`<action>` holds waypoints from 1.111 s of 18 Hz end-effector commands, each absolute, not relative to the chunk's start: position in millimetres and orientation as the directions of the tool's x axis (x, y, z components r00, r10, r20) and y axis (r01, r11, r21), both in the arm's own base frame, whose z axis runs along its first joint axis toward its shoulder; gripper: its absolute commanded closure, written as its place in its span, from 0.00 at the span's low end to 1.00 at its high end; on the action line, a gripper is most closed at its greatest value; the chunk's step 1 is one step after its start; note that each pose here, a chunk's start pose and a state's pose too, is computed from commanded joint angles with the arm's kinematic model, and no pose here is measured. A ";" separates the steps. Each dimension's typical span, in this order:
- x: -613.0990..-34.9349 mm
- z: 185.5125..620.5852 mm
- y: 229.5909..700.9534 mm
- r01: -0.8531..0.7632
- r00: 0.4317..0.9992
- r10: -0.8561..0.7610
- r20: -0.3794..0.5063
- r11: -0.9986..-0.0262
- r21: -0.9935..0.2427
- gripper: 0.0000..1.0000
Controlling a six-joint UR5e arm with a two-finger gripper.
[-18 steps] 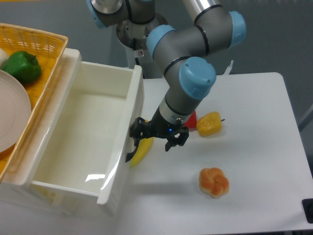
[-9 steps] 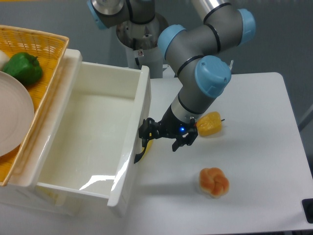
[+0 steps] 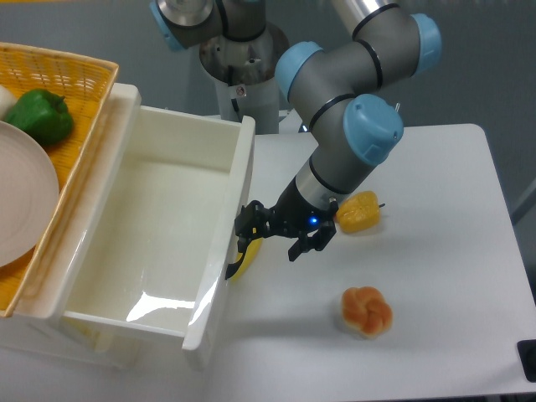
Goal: Slide the top white drawer open
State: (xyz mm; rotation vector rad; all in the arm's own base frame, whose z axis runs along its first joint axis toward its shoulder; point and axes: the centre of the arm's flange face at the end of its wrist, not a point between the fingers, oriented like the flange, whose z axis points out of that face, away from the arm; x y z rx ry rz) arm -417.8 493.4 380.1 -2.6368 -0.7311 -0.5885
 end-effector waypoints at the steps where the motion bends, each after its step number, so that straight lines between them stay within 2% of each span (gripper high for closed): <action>1: -421.3 384.9 494.0 0.539 0.794 0.398 0.460 -0.811 -0.228 0.00; 4: -438.2 394.0 482.3 0.498 0.841 0.373 0.393 -0.818 -0.288 0.00; 7: -461.0 399.2 462.1 0.359 0.929 0.294 0.225 -0.866 -0.349 0.00; 9: -470.8 388.5 452.6 0.214 0.976 0.190 0.106 -0.930 -0.300 0.00; 12: -482.0 355.8 435.5 0.060 0.998 0.062 -0.009 -0.990 -0.125 0.00; 17: -513.9 299.3 420.9 -0.125 0.991 -0.128 -0.030 -0.988 0.090 0.00; 20: -531.1 285.8 423.9 -0.226 0.973 -0.231 -0.029 -0.968 0.105 0.00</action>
